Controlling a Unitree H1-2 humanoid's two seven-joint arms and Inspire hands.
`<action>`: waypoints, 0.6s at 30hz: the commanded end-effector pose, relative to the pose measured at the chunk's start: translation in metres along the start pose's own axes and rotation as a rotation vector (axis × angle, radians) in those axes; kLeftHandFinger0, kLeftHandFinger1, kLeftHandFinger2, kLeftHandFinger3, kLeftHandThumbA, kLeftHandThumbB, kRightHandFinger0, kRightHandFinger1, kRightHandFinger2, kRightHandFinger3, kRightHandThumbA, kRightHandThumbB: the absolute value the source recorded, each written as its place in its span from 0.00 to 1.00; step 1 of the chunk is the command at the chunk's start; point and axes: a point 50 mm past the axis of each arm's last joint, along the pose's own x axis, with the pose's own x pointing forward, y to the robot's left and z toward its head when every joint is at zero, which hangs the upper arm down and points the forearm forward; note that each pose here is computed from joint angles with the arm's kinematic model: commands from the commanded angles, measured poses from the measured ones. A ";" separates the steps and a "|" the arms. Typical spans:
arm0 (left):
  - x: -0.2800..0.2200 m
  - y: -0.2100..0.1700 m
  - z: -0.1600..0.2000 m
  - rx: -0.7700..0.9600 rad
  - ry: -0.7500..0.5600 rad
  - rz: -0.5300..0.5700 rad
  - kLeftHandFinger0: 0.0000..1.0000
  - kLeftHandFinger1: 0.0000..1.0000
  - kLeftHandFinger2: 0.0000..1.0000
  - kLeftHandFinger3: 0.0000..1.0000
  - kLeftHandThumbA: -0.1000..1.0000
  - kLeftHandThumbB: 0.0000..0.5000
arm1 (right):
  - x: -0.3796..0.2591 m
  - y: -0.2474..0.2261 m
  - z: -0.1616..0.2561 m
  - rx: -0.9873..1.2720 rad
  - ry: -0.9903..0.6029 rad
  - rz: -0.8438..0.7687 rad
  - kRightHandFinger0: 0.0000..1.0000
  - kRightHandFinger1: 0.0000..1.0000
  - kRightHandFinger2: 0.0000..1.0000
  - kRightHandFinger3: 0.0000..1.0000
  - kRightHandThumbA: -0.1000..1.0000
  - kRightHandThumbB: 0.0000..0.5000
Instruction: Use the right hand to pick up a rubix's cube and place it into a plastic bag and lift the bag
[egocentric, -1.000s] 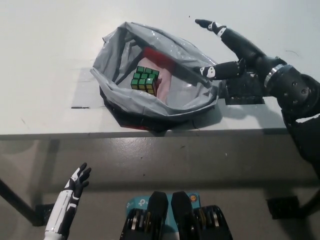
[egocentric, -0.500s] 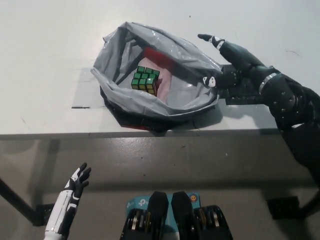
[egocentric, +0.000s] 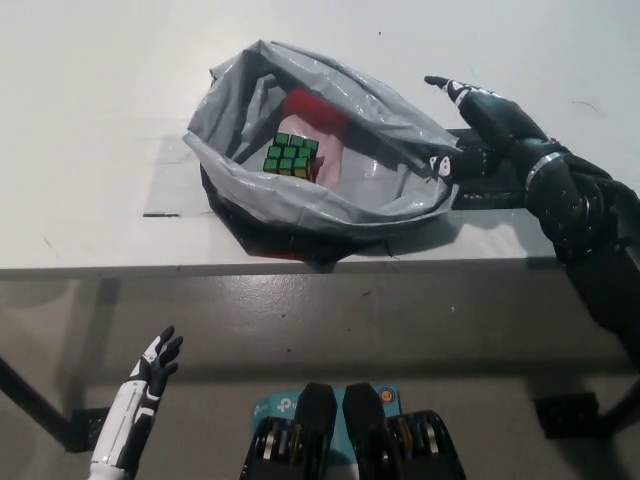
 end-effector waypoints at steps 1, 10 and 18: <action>0.004 0.005 0.009 0.027 -0.054 -0.009 1.00 1.00 1.00 1.00 1.00 0.72 | 0.015 -0.032 0.019 -0.061 -0.042 -0.111 1.00 1.00 1.00 1.00 0.73 0.96; 0.004 0.005 0.010 0.030 -0.057 -0.005 1.00 1.00 1.00 1.00 1.00 0.72 | 0.028 -0.021 0.009 0.007 0.127 -0.036 0.91 1.00 1.00 1.00 0.69 0.92; 0.009 0.006 0.012 0.031 -0.064 -0.008 1.00 1.00 1.00 1.00 1.00 0.72 | 0.034 -0.024 -0.002 0.149 0.229 0.064 0.01 0.09 0.32 0.31 0.22 0.50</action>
